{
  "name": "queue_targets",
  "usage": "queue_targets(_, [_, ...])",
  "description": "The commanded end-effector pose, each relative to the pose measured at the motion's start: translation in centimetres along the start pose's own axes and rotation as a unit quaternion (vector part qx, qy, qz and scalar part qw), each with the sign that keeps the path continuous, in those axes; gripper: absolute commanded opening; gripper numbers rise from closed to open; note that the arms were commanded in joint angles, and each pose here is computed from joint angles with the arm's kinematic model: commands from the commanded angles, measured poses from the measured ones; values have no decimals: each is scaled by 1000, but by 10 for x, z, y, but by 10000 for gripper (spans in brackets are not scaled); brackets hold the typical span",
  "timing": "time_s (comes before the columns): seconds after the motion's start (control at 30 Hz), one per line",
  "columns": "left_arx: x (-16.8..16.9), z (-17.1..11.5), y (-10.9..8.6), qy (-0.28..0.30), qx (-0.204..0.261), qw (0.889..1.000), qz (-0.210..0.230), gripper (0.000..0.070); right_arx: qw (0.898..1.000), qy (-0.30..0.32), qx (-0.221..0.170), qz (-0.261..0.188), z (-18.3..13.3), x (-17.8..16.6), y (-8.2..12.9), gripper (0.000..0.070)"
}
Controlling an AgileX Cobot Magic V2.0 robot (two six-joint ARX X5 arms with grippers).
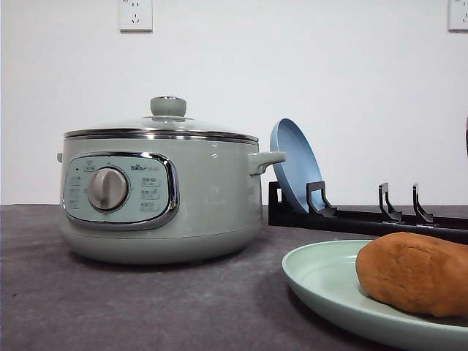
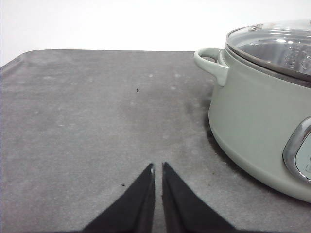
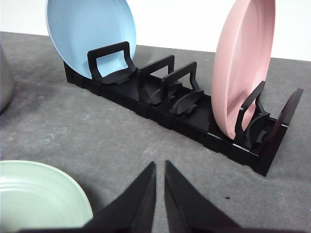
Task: Transfer potato from steamer to green plate
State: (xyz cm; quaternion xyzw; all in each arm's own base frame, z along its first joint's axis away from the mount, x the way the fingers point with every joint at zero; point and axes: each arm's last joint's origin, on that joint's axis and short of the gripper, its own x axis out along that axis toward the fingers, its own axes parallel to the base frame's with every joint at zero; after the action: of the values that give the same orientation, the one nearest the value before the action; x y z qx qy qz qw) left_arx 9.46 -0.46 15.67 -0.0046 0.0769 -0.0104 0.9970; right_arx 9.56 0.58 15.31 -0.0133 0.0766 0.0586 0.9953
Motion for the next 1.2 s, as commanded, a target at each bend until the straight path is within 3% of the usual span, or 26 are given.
queue_targets(0.0, [2, -7, 0, 12, 3, 1000, 2, 22, 1000, -3, -3, -1, -1, 0, 0, 21])
queue_targets(1.17, [2, -7, 0, 12, 3, 1000, 2, 22, 1000, -3, -3, -1, -1, 0, 0, 21])
